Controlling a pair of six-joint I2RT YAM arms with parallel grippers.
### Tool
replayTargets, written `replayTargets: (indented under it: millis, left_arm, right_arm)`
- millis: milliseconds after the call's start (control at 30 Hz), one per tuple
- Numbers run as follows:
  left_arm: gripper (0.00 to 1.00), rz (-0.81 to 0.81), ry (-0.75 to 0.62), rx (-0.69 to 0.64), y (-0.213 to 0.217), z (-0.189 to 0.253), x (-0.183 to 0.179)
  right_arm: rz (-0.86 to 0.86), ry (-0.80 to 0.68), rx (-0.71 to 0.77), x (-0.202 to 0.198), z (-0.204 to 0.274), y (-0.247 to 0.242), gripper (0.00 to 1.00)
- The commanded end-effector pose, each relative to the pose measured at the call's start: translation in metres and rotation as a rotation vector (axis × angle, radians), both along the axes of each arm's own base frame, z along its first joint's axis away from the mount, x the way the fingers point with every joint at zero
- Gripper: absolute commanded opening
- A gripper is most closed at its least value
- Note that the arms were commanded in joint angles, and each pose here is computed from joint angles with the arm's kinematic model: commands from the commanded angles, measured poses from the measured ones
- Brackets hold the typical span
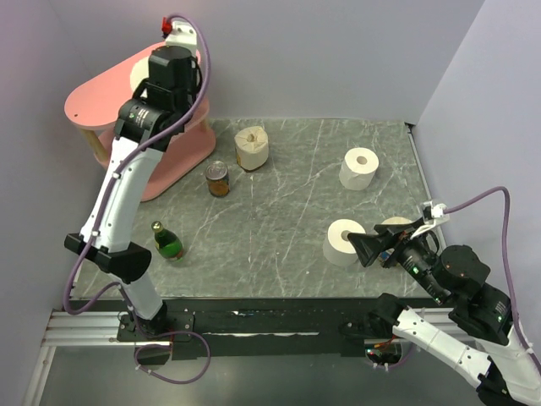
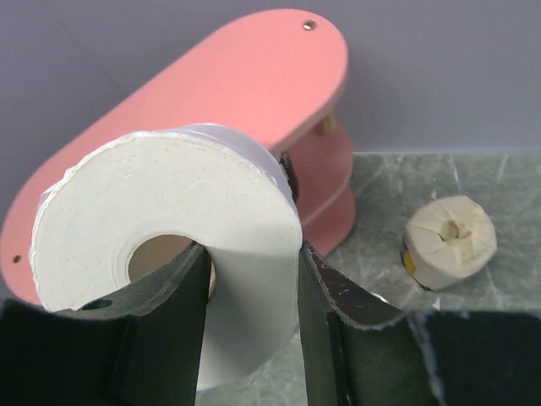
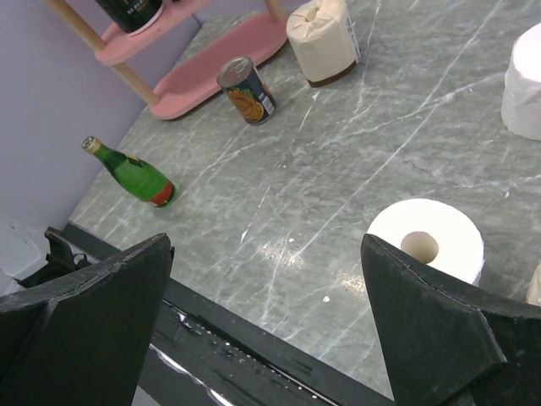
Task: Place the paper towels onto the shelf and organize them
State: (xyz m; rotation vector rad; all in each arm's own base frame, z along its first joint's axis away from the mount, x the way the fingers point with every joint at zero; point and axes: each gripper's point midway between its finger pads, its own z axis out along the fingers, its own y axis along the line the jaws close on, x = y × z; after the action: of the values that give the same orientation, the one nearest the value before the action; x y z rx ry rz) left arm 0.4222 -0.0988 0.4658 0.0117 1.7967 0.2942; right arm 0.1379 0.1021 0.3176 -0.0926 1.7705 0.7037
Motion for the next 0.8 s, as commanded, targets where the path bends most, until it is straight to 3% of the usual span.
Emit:
replayTargets:
  millis: [0,200,467,767]
  left_arm:
    - [0.35,0.06,-0.21,-0.028,0.037,0.068,-0.014]
    - [0.36,0.119,-0.242,-0.037,0.075,0.078,-0.005]
    - [0.37,0.147,-0.206,-0.019,0.098,0.062,0.014]
    - [0.39,0.155,-0.22,-0.031,0.114,0.065,0.009]
  right_arm:
    - [0.003,-0.018,0.007,0.002,0.016,0.002,0.99]
    - [0.009,0.003,-0.014,0.003,0.02,0.005,0.99]
    - [0.024,0.019,-0.034,0.01,0.022,0.016,0.99]
    - [0.026,0.024,-0.071,0.019,0.022,0.025,1.0]
